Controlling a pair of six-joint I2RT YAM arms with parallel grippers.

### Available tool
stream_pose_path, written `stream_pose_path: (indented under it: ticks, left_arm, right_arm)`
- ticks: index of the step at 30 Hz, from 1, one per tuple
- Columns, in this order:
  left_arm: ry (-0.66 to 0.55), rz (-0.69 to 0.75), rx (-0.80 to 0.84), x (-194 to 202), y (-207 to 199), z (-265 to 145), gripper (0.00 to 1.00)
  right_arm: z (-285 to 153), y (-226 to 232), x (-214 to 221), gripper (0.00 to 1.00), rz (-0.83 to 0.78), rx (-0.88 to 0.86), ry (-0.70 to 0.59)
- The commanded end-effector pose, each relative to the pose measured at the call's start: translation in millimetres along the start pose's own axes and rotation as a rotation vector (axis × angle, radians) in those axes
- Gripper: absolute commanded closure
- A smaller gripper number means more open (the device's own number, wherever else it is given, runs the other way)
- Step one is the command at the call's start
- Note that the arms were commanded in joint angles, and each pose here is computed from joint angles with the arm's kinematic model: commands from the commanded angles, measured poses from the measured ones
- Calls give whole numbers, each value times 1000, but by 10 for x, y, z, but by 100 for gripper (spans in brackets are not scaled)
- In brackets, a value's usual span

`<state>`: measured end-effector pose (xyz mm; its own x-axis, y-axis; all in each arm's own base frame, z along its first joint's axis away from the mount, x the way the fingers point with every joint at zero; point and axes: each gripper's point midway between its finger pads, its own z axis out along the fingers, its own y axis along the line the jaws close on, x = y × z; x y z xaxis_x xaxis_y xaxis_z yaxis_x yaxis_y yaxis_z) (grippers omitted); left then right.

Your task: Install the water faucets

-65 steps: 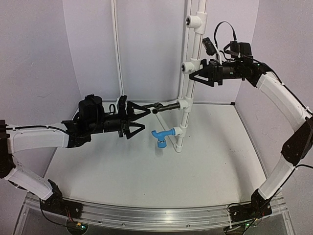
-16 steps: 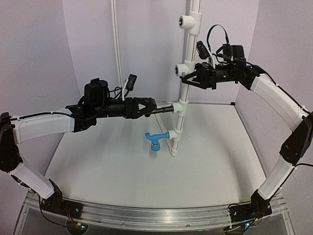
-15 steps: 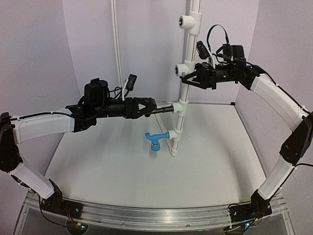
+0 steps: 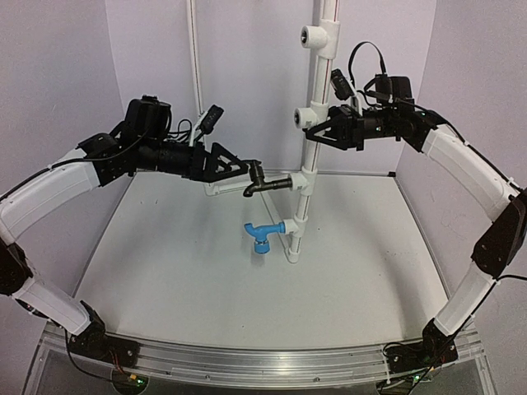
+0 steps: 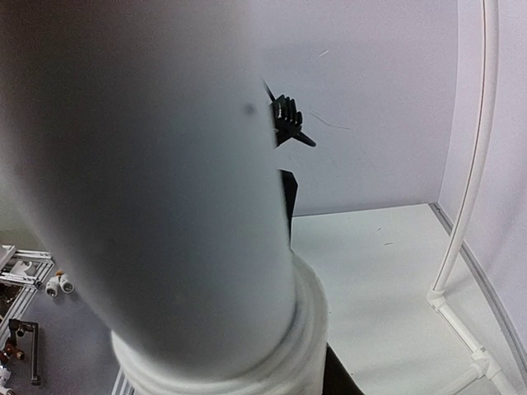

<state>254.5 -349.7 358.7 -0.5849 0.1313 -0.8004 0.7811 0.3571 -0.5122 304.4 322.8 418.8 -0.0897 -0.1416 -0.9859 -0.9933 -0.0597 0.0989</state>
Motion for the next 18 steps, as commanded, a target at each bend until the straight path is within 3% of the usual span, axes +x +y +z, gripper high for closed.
stream_pose_path:
  ticks: [1,7,18]
  left_arm:
    - [28,-154,79,-158,-144,-342,3]
    - [37,-320,170,-501,122,-369,2]
    - [90,-434,283,-693,361,56,15]
  right_arm:
    - [-10,25,125,73,113,15,30]
    - [-13,13,138,71,128,23,32]
    - [-21,7,129,67,149,40,34]
